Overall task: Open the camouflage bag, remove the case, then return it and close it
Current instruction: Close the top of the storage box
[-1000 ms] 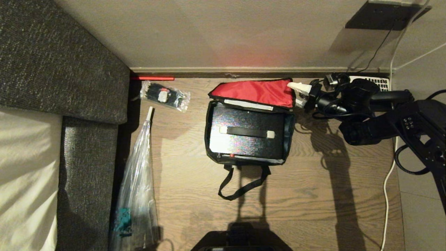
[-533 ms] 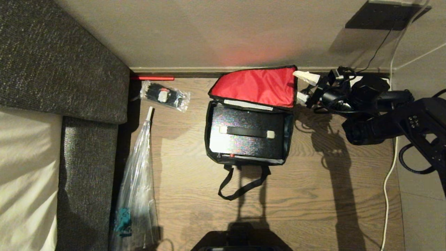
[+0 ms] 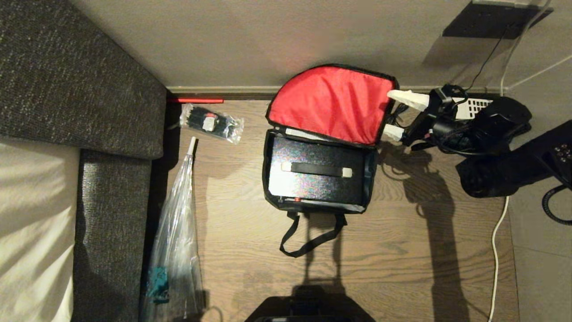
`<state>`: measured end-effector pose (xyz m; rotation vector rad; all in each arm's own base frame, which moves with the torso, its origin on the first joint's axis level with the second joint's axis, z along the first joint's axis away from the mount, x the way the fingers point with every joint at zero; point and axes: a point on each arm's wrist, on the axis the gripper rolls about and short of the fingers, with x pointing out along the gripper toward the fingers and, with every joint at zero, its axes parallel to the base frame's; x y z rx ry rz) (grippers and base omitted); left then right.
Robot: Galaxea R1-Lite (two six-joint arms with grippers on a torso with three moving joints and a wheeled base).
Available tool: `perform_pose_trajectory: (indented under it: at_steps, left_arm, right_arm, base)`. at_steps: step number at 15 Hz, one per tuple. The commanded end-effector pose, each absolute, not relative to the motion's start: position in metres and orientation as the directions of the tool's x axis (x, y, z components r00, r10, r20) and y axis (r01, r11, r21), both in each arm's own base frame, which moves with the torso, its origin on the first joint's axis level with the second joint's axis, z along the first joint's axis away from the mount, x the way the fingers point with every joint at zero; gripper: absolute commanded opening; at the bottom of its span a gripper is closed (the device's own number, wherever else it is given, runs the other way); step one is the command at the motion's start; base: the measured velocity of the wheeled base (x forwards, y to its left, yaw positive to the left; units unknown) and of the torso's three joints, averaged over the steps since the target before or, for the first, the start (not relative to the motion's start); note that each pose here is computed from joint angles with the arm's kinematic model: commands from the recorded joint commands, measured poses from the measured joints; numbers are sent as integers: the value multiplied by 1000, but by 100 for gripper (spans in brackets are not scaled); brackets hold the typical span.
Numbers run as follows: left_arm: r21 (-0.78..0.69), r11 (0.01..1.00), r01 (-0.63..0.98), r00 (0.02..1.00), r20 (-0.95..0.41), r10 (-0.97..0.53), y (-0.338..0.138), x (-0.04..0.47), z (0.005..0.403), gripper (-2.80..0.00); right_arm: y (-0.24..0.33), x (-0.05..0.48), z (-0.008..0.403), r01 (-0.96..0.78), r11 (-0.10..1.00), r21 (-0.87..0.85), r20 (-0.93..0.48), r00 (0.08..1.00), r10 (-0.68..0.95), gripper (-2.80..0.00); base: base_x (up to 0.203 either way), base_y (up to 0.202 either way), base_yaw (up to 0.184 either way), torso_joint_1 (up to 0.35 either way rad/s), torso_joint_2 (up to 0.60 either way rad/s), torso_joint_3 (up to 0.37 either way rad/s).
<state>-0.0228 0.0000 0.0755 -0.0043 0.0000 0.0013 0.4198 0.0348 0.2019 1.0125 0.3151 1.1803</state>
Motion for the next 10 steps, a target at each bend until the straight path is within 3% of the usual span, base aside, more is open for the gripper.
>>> perform_pose_trajectory:
  at_steps: [1,10]
  left_arm:
    - [-5,1000,-2,1000,0,2,0,-23,75,-280]
    - [-5,1000,-2,1000,-2,2,0,-23,75,-280]
  right_arm:
    - [34,407,214,-631,18,775,289,379,879,0]
    - [31,329,209,-543,24,839,171,305,937,0]
  base:
    - [0,0,0,0,0,0]
    - [0,0,0,0,0,0]
